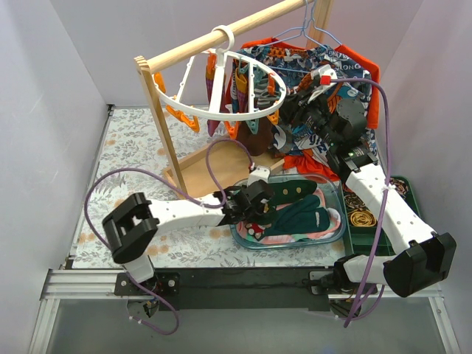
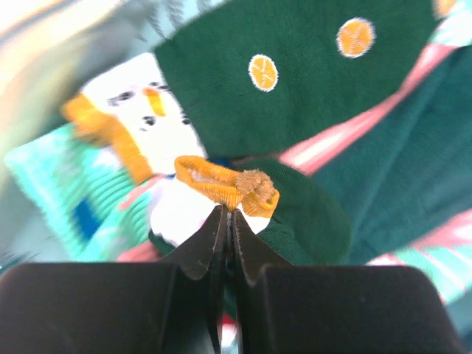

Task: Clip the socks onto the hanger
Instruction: Pick up the sock from the bin.

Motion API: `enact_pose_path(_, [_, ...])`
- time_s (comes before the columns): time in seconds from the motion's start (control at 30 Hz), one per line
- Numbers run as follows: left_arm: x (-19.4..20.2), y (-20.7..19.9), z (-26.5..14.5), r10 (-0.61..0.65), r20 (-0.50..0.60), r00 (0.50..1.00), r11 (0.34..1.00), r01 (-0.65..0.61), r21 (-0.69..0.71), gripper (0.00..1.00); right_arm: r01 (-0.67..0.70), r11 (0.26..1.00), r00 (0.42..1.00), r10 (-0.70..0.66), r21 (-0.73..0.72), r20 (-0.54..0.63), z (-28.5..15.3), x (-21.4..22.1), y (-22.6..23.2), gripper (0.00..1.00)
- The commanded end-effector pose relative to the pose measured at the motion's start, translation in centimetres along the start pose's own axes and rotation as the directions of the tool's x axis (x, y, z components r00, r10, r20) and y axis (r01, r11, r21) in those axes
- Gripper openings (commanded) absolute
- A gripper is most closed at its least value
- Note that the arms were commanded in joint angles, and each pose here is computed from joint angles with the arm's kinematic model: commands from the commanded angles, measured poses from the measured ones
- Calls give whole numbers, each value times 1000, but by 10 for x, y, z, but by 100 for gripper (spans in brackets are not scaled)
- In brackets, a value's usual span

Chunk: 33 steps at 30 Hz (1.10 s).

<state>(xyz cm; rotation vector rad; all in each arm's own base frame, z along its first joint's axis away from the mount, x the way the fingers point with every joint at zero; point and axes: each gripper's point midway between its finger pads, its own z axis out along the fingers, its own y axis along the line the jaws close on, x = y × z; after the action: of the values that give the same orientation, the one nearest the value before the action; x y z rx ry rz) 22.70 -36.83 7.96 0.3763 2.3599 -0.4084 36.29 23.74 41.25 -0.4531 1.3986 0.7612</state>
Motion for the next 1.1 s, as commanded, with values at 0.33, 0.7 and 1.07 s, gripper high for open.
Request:
enact_pose_path(0.33, [-158, -3, -121, -202, 618, 760, 918, -72, 389, 0, -14, 999, 1000, 14, -33, 1, 2, -12, 9, 1])
enact_pose_path(0.7, [-219, -15, -137, -302, 769, 564, 834, -235, 500, 0, -58, 997, 998, 59, -44, 7, 3, -17, 13, 1])
enact_pose_path(1.07, [-256, -17, -149, -346, 848, 401, 809, -330, 486, 0, -121, 992, 993, 121, -39, -9, 5, -10, 13, 1])
